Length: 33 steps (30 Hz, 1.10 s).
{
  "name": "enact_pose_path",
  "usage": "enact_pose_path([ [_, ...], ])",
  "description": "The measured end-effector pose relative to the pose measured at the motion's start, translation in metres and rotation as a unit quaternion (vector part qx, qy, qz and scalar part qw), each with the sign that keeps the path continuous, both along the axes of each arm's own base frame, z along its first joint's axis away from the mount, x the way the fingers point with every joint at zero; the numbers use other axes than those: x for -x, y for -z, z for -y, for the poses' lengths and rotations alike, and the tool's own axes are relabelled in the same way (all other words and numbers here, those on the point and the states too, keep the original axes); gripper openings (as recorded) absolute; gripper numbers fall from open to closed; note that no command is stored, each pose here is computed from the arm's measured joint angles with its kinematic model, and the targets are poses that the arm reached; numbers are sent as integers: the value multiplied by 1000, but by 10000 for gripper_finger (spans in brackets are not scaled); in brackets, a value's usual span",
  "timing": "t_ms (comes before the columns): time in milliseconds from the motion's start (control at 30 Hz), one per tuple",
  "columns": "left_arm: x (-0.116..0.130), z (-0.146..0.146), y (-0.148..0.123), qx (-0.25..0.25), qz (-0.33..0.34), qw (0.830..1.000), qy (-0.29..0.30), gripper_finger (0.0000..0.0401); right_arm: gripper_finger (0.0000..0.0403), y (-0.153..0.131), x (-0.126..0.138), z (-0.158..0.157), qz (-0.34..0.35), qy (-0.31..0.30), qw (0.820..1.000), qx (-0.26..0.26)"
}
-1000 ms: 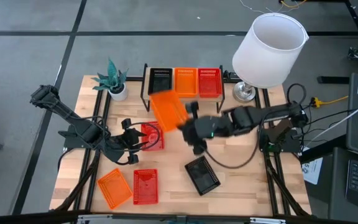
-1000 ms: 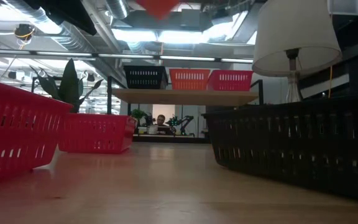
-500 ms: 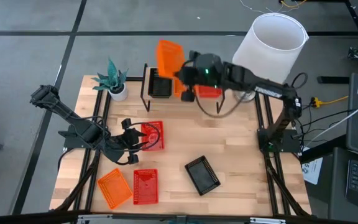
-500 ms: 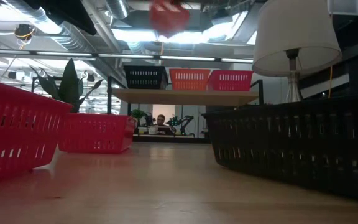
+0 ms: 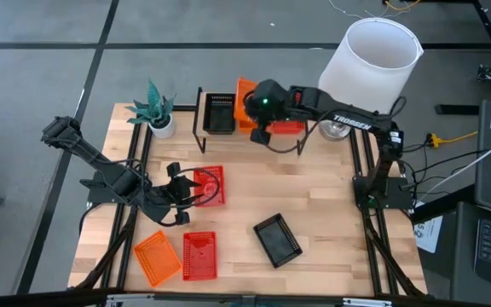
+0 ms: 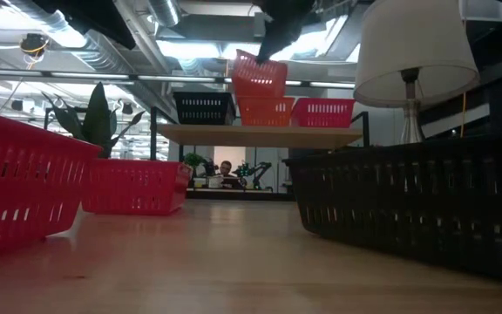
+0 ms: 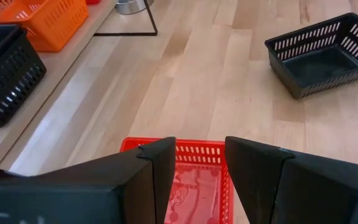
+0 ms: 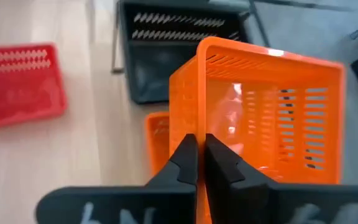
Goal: Stack baskets on shelf by color
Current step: Stack the right orange bin on top of the orange bin on the shelf
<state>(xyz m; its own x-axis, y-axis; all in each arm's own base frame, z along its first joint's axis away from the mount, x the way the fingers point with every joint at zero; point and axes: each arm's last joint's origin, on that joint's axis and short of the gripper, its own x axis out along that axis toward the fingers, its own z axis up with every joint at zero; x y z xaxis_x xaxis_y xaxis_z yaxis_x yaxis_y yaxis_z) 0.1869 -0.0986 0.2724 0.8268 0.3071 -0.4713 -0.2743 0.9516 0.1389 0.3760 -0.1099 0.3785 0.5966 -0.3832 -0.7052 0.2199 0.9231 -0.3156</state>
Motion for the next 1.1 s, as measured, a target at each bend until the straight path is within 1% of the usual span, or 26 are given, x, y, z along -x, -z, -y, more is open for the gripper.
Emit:
enact_pose_path([
  [100, 0, 0, 0, 0, 0, 1000, 0, 132, 2, 6, -4, -3, -22, -10, 1000, 13],
  [233, 0, 0, 0, 0, 0, 1000, 0, 132, 2, 14, -6, -6, -64, -2, 997, 53],
  [333, 0, 0, 0, 0, 0, 1000, 0, 132, 3, 13, -7, -10, -68, 4, 995, 72],
  [567, 0, 0, 0, 1, 0, 1000, -1, 132, 3, 18, -3, -14, -102, -1, 993, 59],
  [867, 0, 0, 0, 1, 0, 1000, -1, 132, 3, 19, -3, -17, -101, -13, 993, 51],
  [1100, 0, 0, 0, 1, 0, 1000, -1, 132, 15, 19, -4, -17, -99, -21, 994, 42],
])
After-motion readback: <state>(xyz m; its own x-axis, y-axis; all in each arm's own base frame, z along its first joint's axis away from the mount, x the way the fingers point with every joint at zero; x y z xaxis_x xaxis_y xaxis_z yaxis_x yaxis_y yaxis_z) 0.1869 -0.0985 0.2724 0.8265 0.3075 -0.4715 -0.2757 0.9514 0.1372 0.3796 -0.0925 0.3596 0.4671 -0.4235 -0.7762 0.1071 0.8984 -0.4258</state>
